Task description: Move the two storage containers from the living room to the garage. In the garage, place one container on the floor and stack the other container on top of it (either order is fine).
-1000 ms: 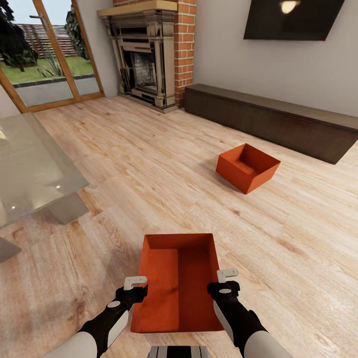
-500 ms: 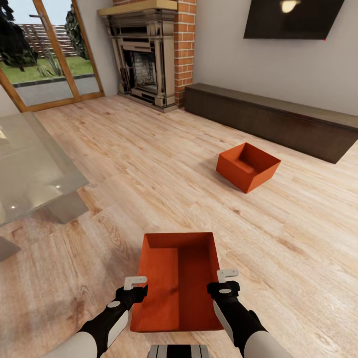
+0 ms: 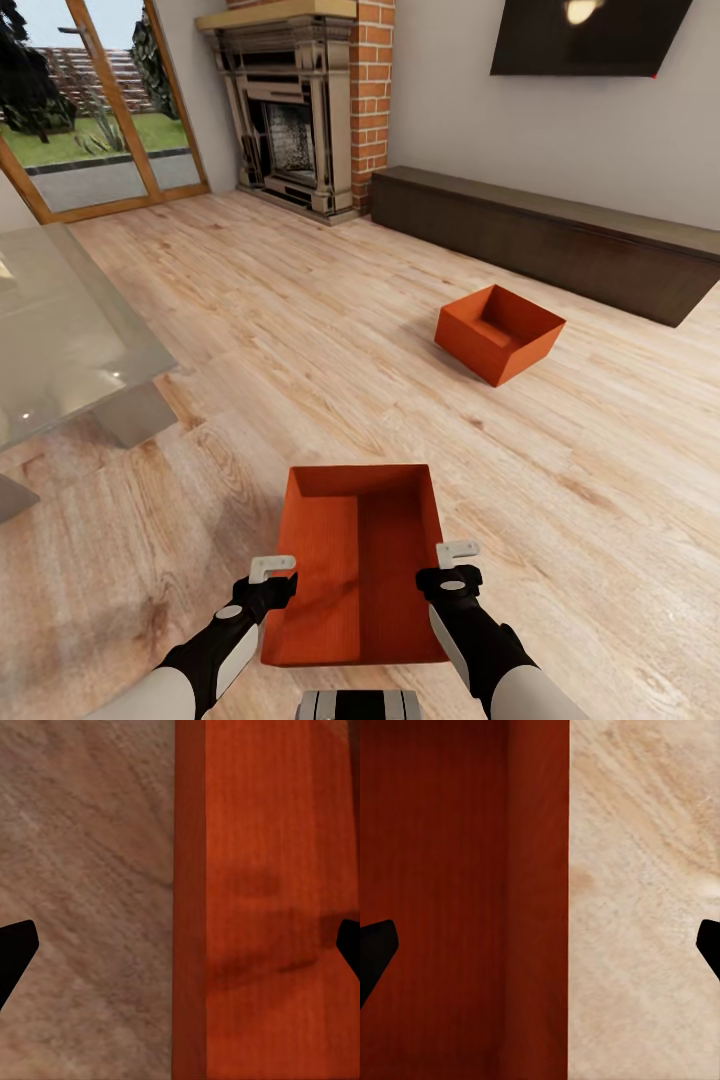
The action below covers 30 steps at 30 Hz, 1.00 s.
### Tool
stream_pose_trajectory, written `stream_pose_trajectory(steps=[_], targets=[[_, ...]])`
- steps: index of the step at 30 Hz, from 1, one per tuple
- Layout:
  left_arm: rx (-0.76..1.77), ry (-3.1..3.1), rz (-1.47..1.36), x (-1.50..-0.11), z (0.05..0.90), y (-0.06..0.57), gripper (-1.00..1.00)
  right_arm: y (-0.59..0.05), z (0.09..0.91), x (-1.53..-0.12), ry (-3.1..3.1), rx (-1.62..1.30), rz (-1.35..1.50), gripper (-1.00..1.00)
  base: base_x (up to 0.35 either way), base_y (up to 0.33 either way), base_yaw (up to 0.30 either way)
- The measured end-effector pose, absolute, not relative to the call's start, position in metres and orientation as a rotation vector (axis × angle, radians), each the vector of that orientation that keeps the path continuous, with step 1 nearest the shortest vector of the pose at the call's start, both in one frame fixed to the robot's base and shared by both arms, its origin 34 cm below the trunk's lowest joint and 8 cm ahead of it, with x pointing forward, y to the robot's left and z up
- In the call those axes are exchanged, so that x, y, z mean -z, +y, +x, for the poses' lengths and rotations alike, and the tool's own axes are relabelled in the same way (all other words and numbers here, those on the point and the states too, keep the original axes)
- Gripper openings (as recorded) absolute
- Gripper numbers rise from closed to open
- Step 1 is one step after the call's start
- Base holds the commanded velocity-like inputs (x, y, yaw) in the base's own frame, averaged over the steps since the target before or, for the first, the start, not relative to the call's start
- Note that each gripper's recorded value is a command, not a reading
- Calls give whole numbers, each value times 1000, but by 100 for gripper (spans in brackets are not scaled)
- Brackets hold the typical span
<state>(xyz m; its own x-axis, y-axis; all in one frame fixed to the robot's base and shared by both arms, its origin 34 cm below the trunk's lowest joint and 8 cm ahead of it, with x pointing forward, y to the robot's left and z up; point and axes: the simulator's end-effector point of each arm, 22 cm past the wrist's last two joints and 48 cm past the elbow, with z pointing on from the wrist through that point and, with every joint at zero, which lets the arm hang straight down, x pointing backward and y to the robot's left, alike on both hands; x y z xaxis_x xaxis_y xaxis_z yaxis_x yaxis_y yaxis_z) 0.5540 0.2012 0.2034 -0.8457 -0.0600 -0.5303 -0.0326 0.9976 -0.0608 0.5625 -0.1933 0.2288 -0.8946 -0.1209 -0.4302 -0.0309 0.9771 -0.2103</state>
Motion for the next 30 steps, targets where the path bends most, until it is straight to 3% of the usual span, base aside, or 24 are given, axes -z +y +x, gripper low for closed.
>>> stream_pose_trajectory(steps=[30], targets=[[68,2577,-66,-184,549,201,100,-193,557,-209,2668,275,-108,100,0,0,0]])
